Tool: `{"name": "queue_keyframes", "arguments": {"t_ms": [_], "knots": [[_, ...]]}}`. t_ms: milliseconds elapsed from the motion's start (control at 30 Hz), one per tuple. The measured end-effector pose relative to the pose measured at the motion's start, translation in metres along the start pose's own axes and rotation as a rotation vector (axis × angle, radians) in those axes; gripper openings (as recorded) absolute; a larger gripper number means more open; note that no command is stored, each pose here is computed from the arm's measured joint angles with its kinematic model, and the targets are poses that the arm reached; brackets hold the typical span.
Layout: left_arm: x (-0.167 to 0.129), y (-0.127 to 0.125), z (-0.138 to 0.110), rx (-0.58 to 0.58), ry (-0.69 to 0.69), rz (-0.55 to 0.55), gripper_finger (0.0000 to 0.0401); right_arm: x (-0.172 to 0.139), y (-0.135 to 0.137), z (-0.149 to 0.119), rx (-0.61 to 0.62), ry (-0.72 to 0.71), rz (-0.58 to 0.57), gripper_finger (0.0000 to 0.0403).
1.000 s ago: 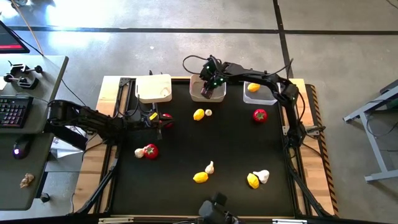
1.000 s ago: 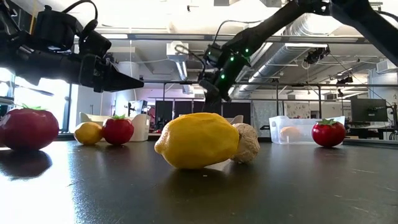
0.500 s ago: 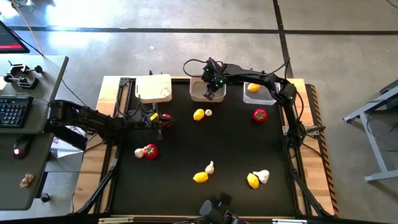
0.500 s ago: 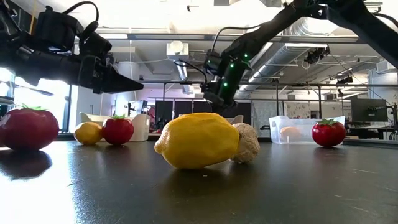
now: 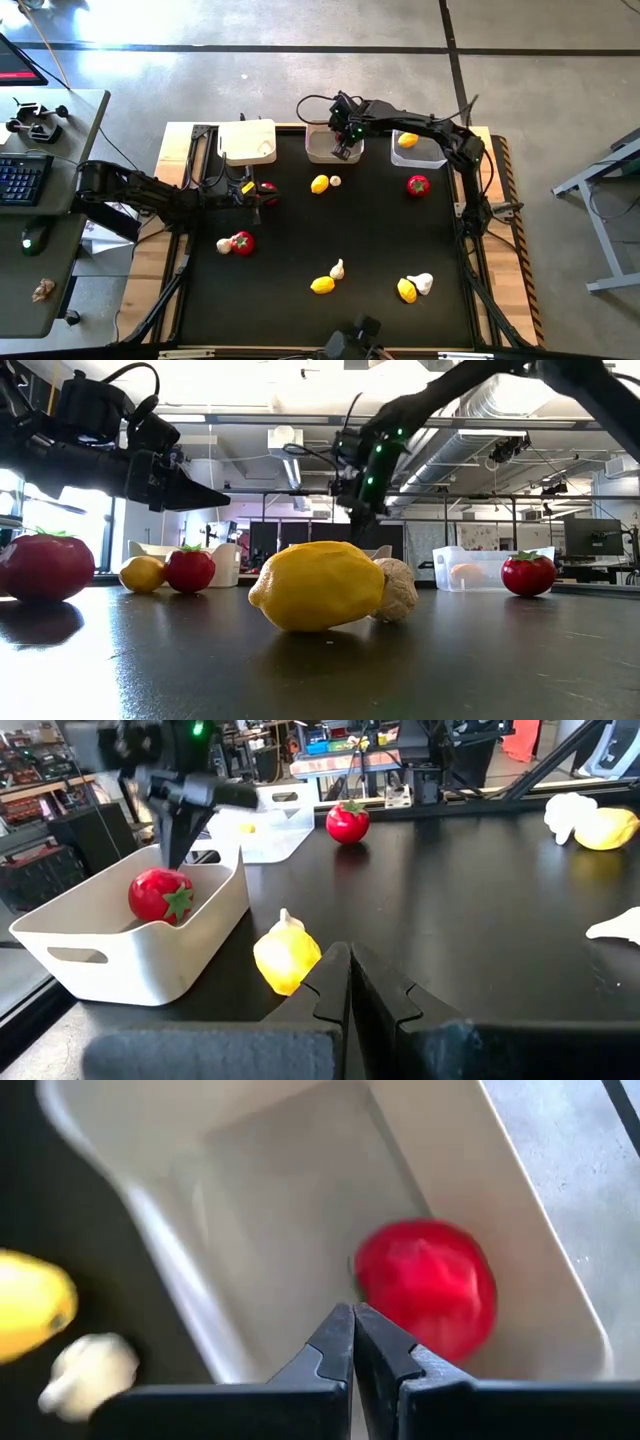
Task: Sort produce into baskets
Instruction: Put the top right tomato into the gray bin
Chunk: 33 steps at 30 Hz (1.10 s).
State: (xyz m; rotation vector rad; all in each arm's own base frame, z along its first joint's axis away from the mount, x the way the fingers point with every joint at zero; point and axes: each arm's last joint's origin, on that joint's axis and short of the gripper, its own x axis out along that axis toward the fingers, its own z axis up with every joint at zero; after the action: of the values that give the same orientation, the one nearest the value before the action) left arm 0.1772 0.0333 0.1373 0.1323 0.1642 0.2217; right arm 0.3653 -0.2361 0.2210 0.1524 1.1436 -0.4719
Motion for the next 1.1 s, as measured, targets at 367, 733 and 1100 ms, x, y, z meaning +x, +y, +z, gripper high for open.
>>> {"name": "queue_keyframes", "arguments": {"t_ms": [367,733,1100], "knots": [[0.000,0.000,0.000,0.000,0.001,-0.001,0.0000,-0.067,0.034,-0.040,0.038,0.170,-0.009,0.0000],[0.000,0.000,0.001,0.000,-0.010,0.000,0.0000,-0.090,0.054,-0.141,0.251,0.360,-0.027,0.0038],[0.000,0.000,0.003,-0.002,-0.033,0.004,0.0000,-0.085,0.060,-0.169,0.223,0.505,-0.268,0.0241]]}}
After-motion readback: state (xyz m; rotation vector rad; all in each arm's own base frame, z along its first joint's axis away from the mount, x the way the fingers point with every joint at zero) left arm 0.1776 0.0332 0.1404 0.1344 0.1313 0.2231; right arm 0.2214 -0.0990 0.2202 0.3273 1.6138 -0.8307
